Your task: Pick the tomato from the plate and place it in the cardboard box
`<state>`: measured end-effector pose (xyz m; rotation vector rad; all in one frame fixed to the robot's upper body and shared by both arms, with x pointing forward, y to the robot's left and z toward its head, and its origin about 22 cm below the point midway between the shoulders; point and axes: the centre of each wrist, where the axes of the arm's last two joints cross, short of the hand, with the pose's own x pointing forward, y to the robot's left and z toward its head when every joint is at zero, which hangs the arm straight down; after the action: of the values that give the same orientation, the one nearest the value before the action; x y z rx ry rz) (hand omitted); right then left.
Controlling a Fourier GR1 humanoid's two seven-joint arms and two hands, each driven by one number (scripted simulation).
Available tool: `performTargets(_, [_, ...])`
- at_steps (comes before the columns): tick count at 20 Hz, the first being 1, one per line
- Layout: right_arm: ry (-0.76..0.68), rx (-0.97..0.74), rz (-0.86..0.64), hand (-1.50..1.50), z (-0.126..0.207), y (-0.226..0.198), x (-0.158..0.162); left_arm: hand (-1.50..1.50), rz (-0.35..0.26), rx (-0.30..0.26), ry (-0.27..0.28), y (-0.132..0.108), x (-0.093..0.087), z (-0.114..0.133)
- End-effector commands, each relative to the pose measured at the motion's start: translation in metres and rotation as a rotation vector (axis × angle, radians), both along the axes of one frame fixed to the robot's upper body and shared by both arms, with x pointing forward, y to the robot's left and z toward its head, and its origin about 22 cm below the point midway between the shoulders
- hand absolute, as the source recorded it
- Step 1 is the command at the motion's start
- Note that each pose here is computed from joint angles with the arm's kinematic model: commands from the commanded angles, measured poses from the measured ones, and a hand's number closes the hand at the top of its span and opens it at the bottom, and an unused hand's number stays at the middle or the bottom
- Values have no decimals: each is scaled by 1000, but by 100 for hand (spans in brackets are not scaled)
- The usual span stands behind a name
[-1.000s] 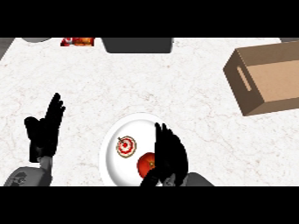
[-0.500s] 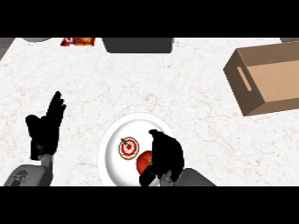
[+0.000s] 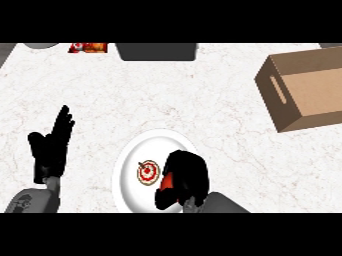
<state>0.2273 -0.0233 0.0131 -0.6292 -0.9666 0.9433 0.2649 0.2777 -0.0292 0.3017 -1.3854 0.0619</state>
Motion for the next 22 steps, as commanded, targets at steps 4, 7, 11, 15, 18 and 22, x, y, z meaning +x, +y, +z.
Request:
performTargets(4, [-43, -184, 515, 150, -24, -94, -41, 0, 22, -2, 12, 0, -7, -6])
performTargets(7, [-81, -235, 700, 150, -24, -131, -57, 0, 30, 3, 28, 4, -9, -7])
performTargets(11, [-191, -246, 838, 150, -4, -199, -67, 0, 55, 0, 3, 7, -9, -2])
performTargets(15, [-323, -226, 919, 150, 35, -248, -70, 0, 57, 5, 20, 9, -16, -9])
performTargets(18, [-441, -200, 909, 150, 65, -276, -62, 0, 76, -3, 27, 16, -17, -7])
performTargets(22, [-545, -109, 850, 150, 99, -292, -57, 0, 93, 1, 28, 18, -20, -7])
